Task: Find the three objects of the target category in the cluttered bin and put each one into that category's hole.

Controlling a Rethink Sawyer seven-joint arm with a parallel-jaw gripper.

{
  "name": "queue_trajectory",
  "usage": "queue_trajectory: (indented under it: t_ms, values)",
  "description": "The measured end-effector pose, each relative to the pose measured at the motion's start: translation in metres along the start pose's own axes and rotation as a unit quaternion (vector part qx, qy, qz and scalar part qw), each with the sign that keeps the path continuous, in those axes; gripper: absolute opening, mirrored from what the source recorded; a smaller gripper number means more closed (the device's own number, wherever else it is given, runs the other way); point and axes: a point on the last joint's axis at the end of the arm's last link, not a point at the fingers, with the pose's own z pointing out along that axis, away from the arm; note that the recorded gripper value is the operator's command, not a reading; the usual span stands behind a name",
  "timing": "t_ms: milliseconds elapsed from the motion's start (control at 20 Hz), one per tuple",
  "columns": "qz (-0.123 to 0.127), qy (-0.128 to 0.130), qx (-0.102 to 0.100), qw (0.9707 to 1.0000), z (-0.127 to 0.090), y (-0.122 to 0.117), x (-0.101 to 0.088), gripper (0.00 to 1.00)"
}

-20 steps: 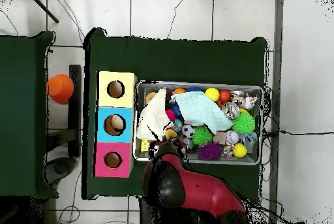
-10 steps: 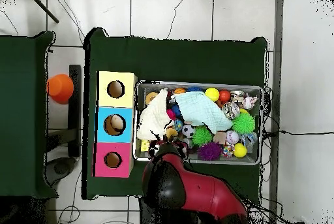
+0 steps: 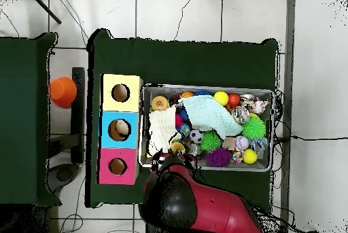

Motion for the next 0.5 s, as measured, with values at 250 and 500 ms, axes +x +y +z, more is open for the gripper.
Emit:
queue_trajectory:
  t_ms: [250, 500]
  values:
    - [-0.003, 0.000, 0.001, 1.0000, -0.012, 0.003, -0.001, 0.00]
    - [-0.006, -0.009, 0.002, 0.9999, -0.019, 0.005, -0.004, 0.00]
